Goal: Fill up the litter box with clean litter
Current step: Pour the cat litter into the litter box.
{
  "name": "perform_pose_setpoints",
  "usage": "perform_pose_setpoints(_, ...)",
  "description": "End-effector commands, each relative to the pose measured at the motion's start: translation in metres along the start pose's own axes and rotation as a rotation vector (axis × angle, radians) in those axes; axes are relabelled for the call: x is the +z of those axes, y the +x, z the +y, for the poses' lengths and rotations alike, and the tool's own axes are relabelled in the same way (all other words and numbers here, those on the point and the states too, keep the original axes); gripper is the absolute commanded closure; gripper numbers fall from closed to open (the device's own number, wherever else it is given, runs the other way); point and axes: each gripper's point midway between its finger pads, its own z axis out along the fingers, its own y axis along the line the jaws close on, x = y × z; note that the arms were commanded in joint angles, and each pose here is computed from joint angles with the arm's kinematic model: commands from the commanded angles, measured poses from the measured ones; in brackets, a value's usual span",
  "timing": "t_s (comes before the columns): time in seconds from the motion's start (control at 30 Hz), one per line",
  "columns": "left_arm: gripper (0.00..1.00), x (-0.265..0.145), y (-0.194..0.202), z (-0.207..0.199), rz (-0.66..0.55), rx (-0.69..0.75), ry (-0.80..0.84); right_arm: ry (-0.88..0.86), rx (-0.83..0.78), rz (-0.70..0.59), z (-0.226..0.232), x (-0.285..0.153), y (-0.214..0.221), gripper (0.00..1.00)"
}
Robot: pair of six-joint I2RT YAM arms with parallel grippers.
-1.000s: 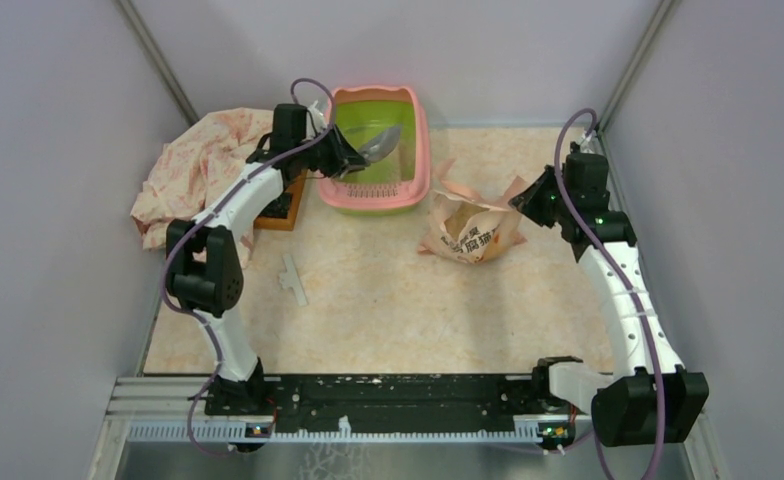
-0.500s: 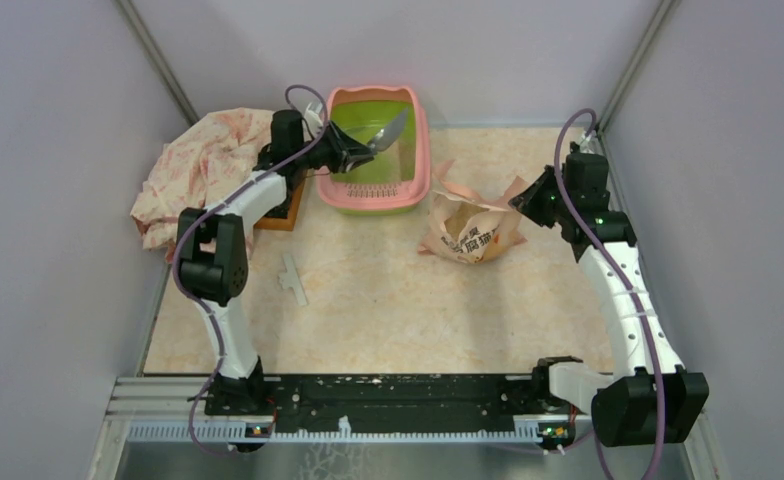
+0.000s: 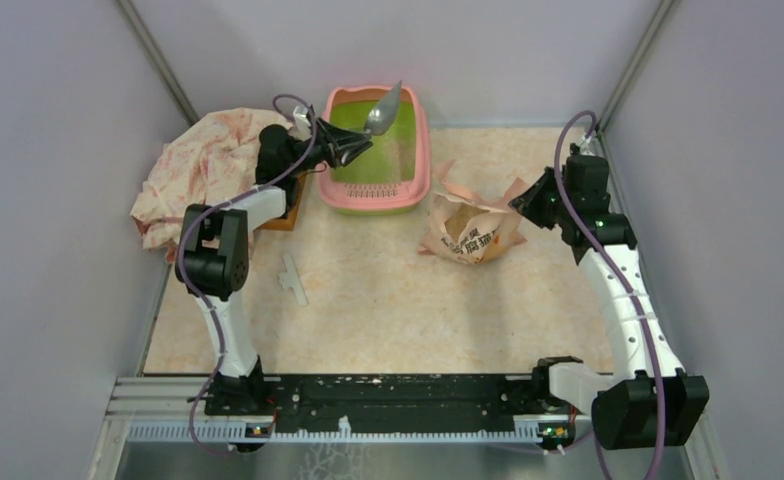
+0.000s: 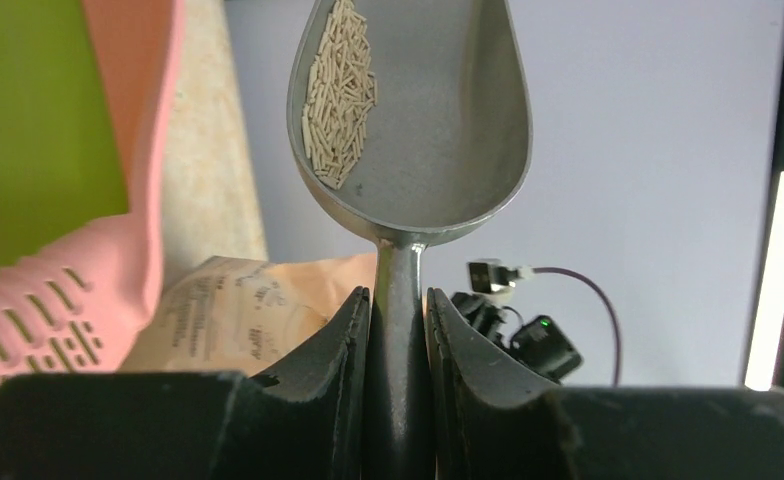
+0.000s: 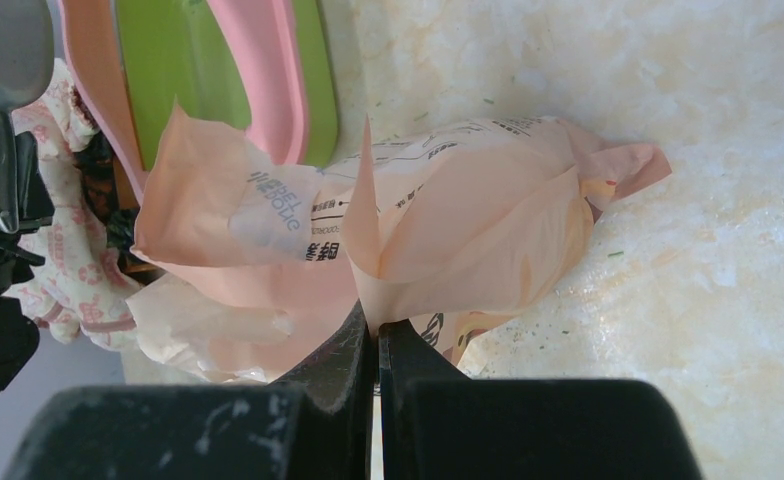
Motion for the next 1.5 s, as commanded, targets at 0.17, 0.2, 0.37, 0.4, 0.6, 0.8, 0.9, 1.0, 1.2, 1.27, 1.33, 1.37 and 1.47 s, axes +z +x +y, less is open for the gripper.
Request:
perform_pose_setpoints(0.17,0.9,-0.011,0.007,-0.019,-0.001,-0.108,0.171,-0.076,-0.017,-0.084,0.017,-0.012,-0.019,1.0)
perform_pose_setpoints(0.2,0.9,-0.011,0.008,-0.017,0.0,-0.125,0.178,-0.074,-0.016,-0.084,0.016,-0.012,-0.019,1.0)
perform_pose_setpoints(0.37,0.9,-0.016,0.011,-0.013,-0.013,-0.223,0.218,-0.08,-0.012,-0.083,0.017,-0.013,-0.017,1.0)
perform_pose_setpoints(0.4,0.9,-0.016,0.012,-0.011,-0.015,-0.243,0.218,-0.083,-0.011,-0.081,0.017,-0.012,-0.016,1.0)
perform_pose_setpoints(0.6,0.89,-0.02,0.011,0.001,-0.065,-0.368,0.198,-0.094,0.0,-0.081,0.018,-0.013,-0.015,1.0)
perform_pose_setpoints(0.8,0.87,-0.017,0.013,-0.003,-0.081,-0.465,0.224,-0.102,0.003,-0.079,0.02,-0.014,-0.015,1.0)
perform_pose_setpoints(0.9,0.86,-0.013,0.012,-0.005,-0.089,-0.515,0.242,-0.106,0.006,-0.08,0.021,-0.014,-0.015,1.0)
perform_pose_setpoints(1.0,0.86,-0.007,0.007,-0.004,-0.095,-0.575,0.273,-0.107,0.009,-0.079,0.021,-0.014,-0.014,1.0)
perform_pose_setpoints(1.2,0.85,-0.004,-0.001,-0.005,-0.137,-0.659,0.318,-0.107,0.008,-0.077,0.02,-0.014,-0.013,1.0)
perform_pose_setpoints(1.27,0.86,-0.004,-0.002,-0.01,-0.143,-0.658,0.33,-0.106,0.008,-0.078,0.02,-0.013,-0.013,1.0)
perform_pose_setpoints(1.33,0.86,-0.002,0.0,-0.016,-0.131,-0.652,0.343,-0.107,0.008,-0.077,0.021,-0.013,-0.013,1.0)
perform_pose_setpoints(1.37,0.87,-0.001,0.0,-0.019,-0.127,-0.636,0.346,-0.106,0.009,-0.077,0.02,-0.012,-0.013,1.0)
perform_pose_setpoints(1.47,0.89,0.001,0.006,-0.031,-0.105,-0.566,0.33,-0.107,0.009,-0.077,0.021,-0.012,-0.014,1.0)
